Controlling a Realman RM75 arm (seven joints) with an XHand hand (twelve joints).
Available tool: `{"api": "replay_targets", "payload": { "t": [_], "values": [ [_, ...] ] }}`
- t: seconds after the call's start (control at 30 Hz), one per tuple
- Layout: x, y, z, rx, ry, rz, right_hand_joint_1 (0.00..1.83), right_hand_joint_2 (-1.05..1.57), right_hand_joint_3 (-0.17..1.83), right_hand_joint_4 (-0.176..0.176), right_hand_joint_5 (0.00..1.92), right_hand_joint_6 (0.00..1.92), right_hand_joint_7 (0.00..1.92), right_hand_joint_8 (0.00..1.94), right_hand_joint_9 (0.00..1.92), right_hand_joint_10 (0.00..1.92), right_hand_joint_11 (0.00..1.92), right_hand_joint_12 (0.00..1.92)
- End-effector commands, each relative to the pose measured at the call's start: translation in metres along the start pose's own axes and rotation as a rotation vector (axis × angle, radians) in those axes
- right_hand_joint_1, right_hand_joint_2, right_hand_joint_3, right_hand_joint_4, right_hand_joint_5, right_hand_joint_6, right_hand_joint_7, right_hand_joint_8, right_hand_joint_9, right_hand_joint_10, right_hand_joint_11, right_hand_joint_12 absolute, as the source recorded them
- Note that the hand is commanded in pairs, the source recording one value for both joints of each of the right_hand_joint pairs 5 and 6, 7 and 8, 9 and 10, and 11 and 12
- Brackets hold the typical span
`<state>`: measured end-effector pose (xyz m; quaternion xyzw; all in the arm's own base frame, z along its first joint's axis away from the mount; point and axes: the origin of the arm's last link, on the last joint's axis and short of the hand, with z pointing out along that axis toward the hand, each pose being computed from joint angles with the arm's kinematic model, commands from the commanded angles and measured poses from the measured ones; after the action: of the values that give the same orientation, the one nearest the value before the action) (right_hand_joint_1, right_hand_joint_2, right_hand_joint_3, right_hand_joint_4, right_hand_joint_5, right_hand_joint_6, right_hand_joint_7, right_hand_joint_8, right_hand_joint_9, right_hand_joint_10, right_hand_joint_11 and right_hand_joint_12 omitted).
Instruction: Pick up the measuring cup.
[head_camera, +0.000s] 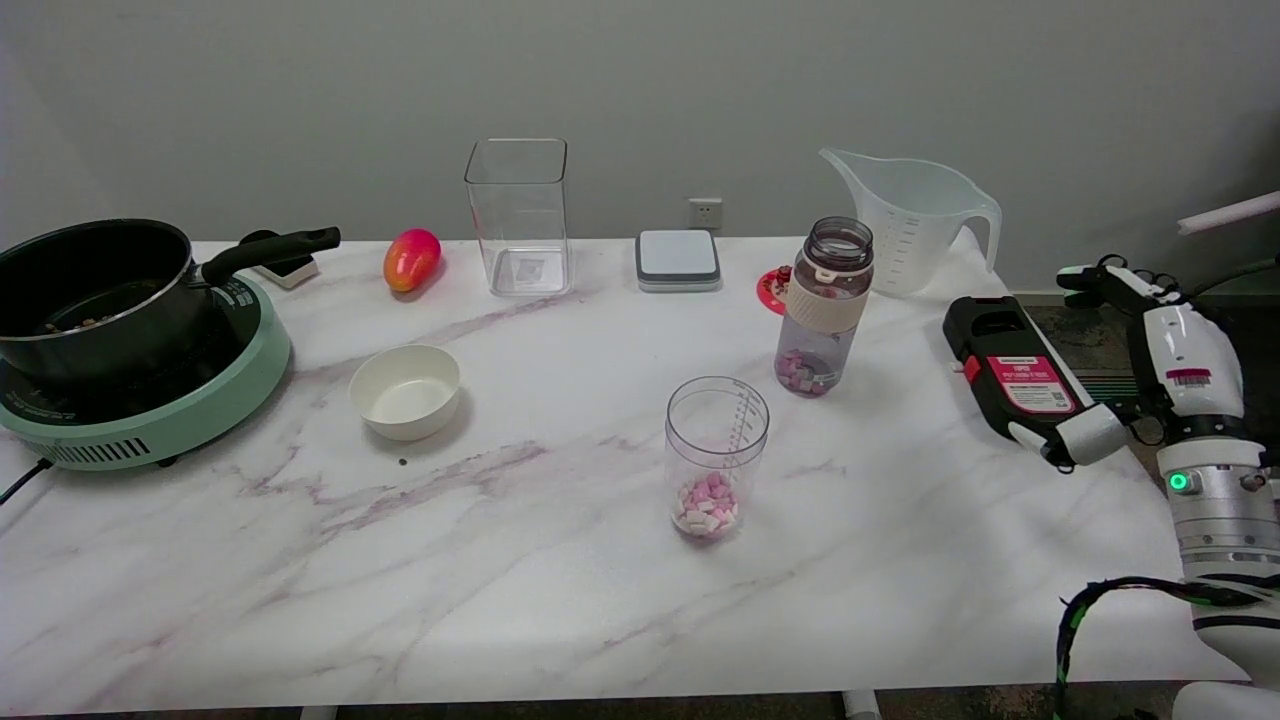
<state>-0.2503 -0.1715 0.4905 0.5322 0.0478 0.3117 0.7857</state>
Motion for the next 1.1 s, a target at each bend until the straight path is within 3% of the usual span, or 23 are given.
{"api": "replay_targets", "payload": {
  "t": [0.03,0.3,0.5,0.7,0.83,0.97,1.1],
  "values": [
    [0.008,0.001,-0.022,0.016,-0.025,-0.148,1.39,-0.37,1.21,0.0,0.56,0.56,0.69,0.69,0.5,0.5,0.4,0.4],
    [-0.003,-0.005,-0.034,0.102,-0.072,-0.076,1.38,-0.3,1.17,0.0,0.57,0.57,0.77,0.77,0.5,0.5,0.42,0.42],
    [-0.004,-0.001,-0.047,0.044,-0.035,0.005,1.38,-0.23,1.11,0.0,0.58,0.58,0.85,0.85,0.52,0.52,0.49,0.49],
    [-0.009,-0.026,-0.053,-0.072,0.082,0.338,1.35,-0.17,1.14,0.0,0.6,0.6,0.91,0.91,0.6,0.6,0.61,0.61],
    [-0.015,-0.046,-0.05,-0.147,0.118,0.68,1.34,-0.2,1.18,0.0,0.63,0.63,0.89,0.89,0.65,0.65,0.68,0.68],
    [-0.025,-0.068,-0.046,-0.114,0.061,0.841,1.33,-0.28,1.31,0.0,0.64,0.64,0.77,0.77,0.64,0.64,0.69,0.69],
    [-0.045,-0.08,-0.044,-0.119,-0.071,0.948,1.29,-0.41,1.38,0.0,0.56,0.56,0.62,0.62,0.6,0.6,0.69,0.69]
  ]
}}
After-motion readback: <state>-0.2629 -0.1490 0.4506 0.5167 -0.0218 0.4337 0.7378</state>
